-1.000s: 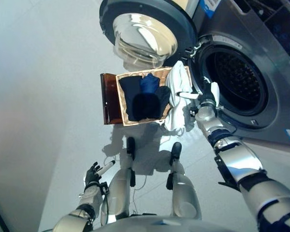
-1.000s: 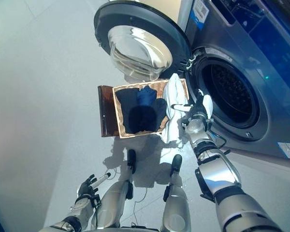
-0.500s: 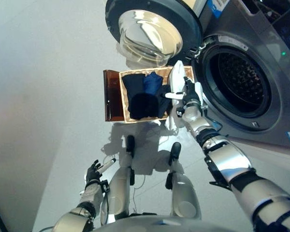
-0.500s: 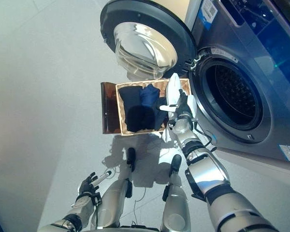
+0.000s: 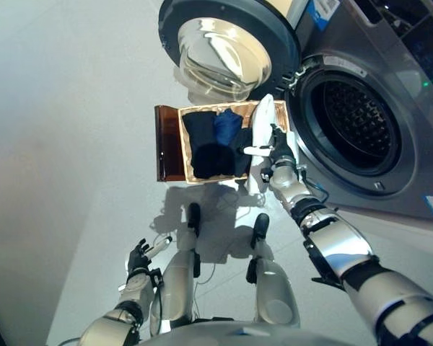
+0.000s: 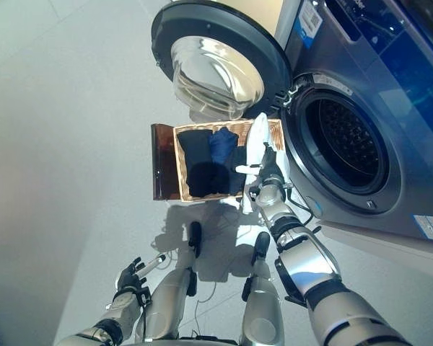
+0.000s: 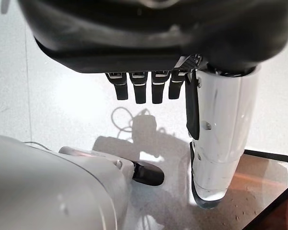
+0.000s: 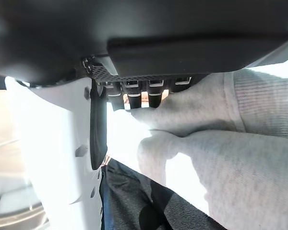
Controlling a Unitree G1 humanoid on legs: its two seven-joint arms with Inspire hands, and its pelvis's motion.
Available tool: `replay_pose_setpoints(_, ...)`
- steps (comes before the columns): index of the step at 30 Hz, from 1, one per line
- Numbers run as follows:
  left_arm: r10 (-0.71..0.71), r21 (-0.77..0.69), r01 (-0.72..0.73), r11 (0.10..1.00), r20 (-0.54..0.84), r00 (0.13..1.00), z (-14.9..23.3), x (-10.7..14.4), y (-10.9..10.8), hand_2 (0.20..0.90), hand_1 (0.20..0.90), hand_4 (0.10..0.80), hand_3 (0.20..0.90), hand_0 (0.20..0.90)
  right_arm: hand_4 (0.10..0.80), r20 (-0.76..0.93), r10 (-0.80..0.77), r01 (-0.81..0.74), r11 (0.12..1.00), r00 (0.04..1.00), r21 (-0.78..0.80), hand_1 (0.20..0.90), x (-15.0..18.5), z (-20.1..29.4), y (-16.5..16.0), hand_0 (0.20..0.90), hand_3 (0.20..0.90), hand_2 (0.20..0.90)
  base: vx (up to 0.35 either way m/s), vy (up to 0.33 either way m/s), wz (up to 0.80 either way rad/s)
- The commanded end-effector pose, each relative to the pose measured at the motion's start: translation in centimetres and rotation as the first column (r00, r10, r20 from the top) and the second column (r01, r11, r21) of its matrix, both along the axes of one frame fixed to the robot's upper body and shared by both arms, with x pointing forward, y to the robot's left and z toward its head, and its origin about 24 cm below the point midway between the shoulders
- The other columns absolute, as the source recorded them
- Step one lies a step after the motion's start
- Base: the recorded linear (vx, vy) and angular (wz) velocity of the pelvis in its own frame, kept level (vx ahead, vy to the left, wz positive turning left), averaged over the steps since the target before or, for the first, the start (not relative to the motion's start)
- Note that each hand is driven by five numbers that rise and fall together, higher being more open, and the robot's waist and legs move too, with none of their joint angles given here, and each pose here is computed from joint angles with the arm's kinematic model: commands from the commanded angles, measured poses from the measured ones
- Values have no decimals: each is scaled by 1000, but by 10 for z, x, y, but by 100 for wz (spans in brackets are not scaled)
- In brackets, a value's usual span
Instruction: Pick up the clothes and place them into the washing machine
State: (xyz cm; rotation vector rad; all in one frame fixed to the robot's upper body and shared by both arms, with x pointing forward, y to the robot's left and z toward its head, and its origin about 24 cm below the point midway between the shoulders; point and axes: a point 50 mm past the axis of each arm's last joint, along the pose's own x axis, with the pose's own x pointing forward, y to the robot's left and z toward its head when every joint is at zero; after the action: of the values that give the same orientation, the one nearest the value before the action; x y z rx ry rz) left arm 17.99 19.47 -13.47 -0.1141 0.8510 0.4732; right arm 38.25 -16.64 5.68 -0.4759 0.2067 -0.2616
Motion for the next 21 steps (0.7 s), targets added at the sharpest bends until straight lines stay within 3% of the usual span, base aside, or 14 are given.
replay_pose_setpoints(1,32,56,-30,998,-24,999,0,-3,13,900,900,800,900,900,800,77,37,-34,999,996,-31,900,9,20,11,900,900,900,0,0,0)
replay_pose_setpoints(21,92,47,-94,994,42,995,9,10,18,900,900,800,900,900,800,45,-44,45,999,998,-18,900,1,6,-13,900,900,900,-1,0,-1)
